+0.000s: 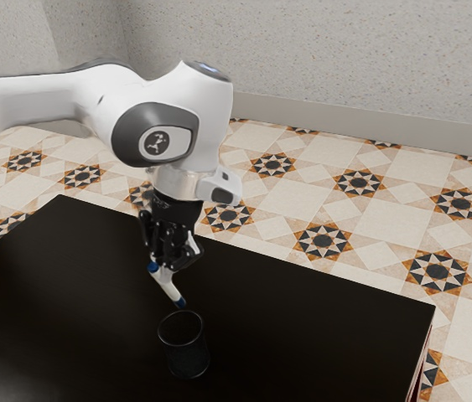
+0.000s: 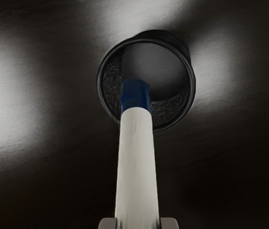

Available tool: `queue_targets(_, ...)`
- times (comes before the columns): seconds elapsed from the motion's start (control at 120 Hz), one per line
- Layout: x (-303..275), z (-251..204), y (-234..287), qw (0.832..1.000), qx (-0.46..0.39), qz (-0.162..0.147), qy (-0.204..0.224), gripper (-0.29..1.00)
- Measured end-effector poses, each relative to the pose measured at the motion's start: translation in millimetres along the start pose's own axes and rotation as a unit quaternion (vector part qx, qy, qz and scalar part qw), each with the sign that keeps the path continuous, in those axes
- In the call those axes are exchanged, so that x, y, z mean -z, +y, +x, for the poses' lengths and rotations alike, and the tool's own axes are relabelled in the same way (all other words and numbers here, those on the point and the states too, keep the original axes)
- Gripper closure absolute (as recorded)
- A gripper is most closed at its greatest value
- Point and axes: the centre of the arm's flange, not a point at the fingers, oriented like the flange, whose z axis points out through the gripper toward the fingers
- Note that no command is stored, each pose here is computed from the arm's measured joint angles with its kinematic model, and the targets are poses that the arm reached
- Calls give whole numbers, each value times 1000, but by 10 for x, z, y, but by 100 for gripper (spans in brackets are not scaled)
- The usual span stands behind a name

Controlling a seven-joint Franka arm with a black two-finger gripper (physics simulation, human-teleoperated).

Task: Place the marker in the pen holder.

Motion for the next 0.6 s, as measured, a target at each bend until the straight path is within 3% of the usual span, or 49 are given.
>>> queue_targets(0.283,-443,436,-125,998,22,-25,-47,66)
queue_targets(0.475,-659,562,-537,994,67,-61,-68,31)
queue_targets(0.542,-492,562,-542,994,70,-65,-50,22)
queue_targets(0.6,68,540,-695,994,83,-76,9,17)
